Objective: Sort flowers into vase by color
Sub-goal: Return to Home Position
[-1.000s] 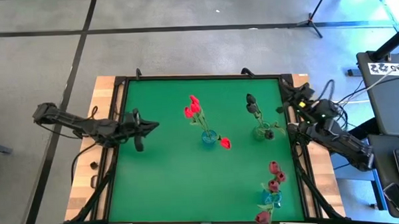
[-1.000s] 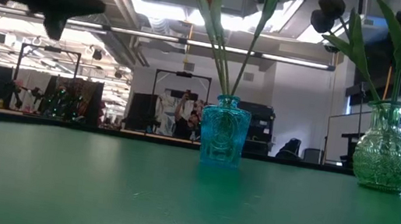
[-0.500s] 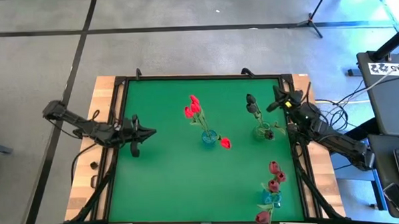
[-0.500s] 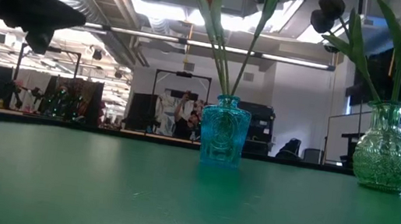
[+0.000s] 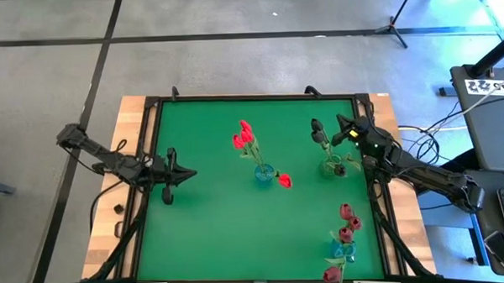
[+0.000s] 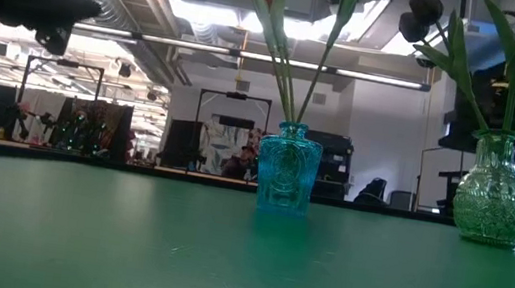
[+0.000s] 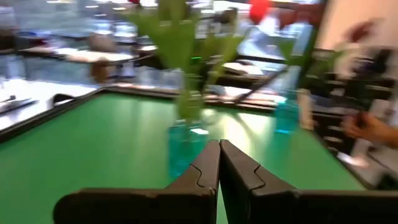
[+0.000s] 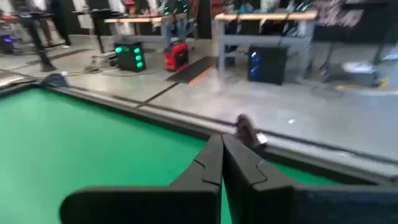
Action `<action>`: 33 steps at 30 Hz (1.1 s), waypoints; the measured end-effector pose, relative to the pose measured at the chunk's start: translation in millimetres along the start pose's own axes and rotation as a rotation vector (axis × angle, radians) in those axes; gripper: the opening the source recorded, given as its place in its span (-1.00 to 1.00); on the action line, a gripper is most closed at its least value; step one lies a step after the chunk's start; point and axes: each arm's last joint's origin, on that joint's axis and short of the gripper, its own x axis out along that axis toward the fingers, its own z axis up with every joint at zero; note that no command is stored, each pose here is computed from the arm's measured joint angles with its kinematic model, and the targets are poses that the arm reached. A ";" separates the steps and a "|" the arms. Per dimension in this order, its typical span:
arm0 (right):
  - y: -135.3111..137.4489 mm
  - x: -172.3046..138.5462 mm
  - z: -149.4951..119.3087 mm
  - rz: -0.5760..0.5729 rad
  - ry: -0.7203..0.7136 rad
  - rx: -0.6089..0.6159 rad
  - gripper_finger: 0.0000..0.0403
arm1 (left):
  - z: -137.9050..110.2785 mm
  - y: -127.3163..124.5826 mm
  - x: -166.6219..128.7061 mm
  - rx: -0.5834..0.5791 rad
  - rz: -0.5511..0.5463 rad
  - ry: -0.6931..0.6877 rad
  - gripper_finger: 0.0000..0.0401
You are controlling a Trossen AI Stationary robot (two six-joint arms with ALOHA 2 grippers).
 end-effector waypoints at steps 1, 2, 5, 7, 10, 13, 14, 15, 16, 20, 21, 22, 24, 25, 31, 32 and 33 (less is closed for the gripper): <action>0.9 0.5 -0.9 0.024 0.012 0.025 -0.97 | 0.5 0.0 0.6 0.011 -0.041 0.000 -0.98; 2.0 0.8 -1.6 0.057 0.024 0.053 -0.97 | 1.4 0.5 1.5 0.013 -0.072 -0.003 -0.98; 6.0 1.2 -4.9 0.186 0.082 0.129 -0.97 | 4.0 4.2 4.5 0.007 -0.133 -0.016 -0.98; 7.7 1.4 -6.3 0.235 0.104 0.138 -0.97 | 4.9 8.1 6.5 -0.007 -0.149 -0.017 -0.98; 7.7 2.0 -7.0 0.229 0.107 0.111 -0.97 | 5.6 14.4 8.8 -0.075 -0.131 -0.014 -0.98; 7.0 2.3 -6.9 0.202 0.100 0.099 -0.97 | 3.9 17.5 9.7 -0.132 -0.119 0.010 -0.98; 6.9 2.3 -7.1 0.199 0.101 0.091 -0.97 | 2.2 18.7 9.9 -0.142 -0.096 0.025 -0.98; 6.8 2.3 -7.5 0.199 0.104 0.082 -0.97 | 0.2 20.2 10.0 -0.161 -0.056 0.040 -0.98; 6.8 2.3 -7.6 0.199 0.105 0.078 -0.97 | -1.9 21.8 10.0 -0.175 -0.010 0.053 -0.98; 7.0 2.4 -7.0 0.203 0.099 0.080 -0.97 | -5.9 25.9 9.6 -0.163 0.118 0.070 -0.96; 7.1 2.4 -6.7 0.205 0.095 0.082 -0.97 | -6.1 26.3 9.5 -0.161 0.130 0.069 -0.95; 7.1 2.4 -6.4 0.205 0.092 0.083 -0.97 | -5.9 26.4 9.5 -0.162 0.133 0.066 -0.95; 7.1 2.4 -6.4 0.205 0.091 0.083 -0.97 | -5.9 26.4 9.5 -0.161 0.133 0.067 -0.94; 7.1 2.4 -6.4 0.205 0.091 0.083 -0.97 | -5.9 26.4 9.5 -0.162 0.134 0.066 -0.94; 7.2 2.4 -6.3 0.208 0.091 0.084 -0.97 | -5.9 26.4 9.5 -0.162 0.134 0.066 -0.94; 7.2 2.4 -6.3 0.209 0.090 0.084 -0.97 | -5.9 26.4 9.5 -0.162 0.134 0.066 -0.94; 7.2 2.4 -6.3 0.209 0.090 0.084 -0.97 | -5.9 26.4 9.5 -0.161 0.134 0.066 -0.94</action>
